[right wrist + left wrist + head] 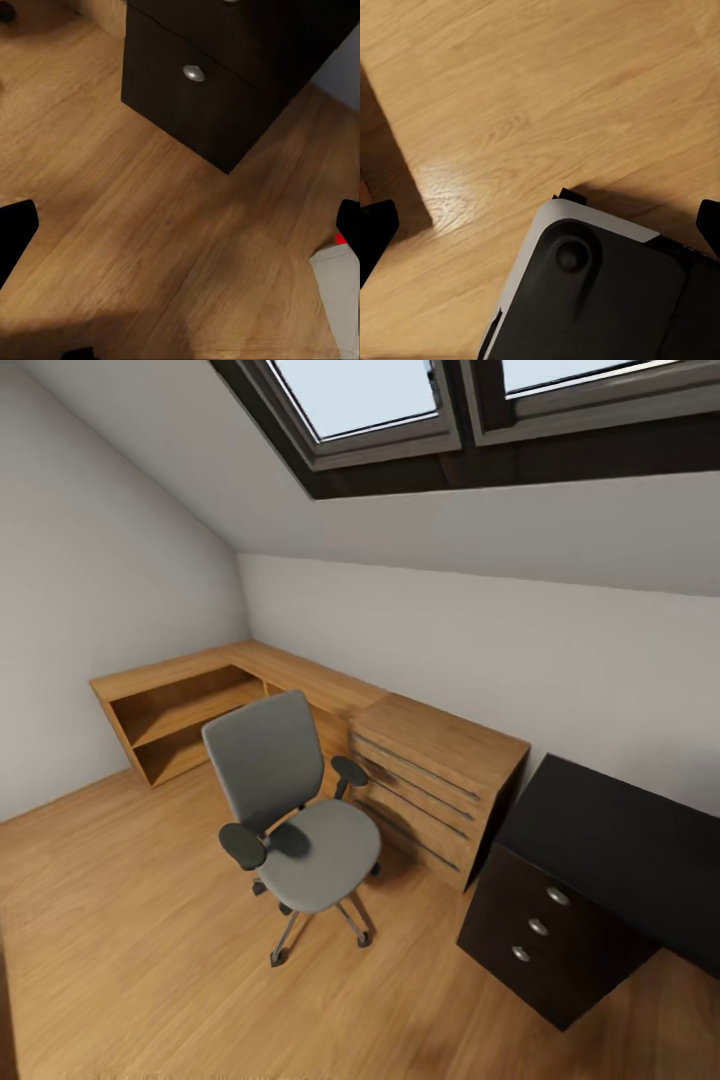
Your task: In the bedroom, organize the workspace by keeping the computer under the desk, ensuring the monitor is on the desk, placing the keyboard on the desk next to the monitor, placing the mouse on the desk next to the keyboard, moving the folder from the swivel chair onto the desk next to the mouse, stacking the notebook on top of the folder with the pen on top of the notebook, and positioning the swivel chair next to the desk.
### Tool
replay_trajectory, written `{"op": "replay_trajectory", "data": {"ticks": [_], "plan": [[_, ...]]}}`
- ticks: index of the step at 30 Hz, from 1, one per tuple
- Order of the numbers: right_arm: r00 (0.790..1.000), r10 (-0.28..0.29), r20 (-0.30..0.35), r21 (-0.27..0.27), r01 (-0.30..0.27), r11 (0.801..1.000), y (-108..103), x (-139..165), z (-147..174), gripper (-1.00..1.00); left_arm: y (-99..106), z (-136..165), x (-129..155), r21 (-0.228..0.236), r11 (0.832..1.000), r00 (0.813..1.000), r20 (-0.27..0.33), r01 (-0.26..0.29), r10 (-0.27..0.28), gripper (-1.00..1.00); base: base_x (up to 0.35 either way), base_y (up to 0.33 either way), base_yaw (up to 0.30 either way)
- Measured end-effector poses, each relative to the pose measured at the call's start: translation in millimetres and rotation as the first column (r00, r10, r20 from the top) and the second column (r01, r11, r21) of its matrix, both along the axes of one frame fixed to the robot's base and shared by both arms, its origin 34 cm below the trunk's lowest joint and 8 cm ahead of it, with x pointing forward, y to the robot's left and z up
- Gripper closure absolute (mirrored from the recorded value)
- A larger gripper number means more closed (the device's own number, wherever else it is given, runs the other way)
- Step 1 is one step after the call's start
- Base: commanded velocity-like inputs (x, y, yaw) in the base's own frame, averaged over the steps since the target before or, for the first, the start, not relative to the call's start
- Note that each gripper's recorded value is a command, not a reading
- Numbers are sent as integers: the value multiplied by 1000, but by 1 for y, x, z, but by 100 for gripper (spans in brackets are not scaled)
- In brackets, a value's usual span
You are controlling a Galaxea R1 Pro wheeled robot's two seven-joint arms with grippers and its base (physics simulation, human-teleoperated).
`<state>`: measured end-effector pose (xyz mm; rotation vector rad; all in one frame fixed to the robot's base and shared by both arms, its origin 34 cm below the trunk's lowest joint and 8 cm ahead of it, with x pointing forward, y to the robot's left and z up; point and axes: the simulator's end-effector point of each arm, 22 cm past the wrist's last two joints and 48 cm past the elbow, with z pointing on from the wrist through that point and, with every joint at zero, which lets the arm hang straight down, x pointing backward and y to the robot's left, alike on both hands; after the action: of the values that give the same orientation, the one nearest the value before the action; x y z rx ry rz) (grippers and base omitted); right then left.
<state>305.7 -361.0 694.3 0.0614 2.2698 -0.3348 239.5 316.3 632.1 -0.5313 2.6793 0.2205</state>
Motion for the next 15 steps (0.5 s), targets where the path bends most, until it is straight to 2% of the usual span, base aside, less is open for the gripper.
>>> {"op": "replay_trajectory", "data": {"ticks": [2, 8, 15], "plan": [[999, -4, -39, 1, 4, 1000, 0, -5, -6, -100, 0, 0, 0, 0, 1000, 1000, -1, 0, 0, -100, 0, 0, 263], [998, -6, -57, 2, 6, 1000, -1, -6, -9, -100, 0, 0, -1, 0, 1000, 1000, -2, 1, -1, -100, -18, 19, 266], [998, -6, -61, 2, 6, 1000, -1, -7, -10, -100, 1, 0, -1, 1, 1000, 1000, -2, 1, -1, -100, -150, 186, 268]]}}
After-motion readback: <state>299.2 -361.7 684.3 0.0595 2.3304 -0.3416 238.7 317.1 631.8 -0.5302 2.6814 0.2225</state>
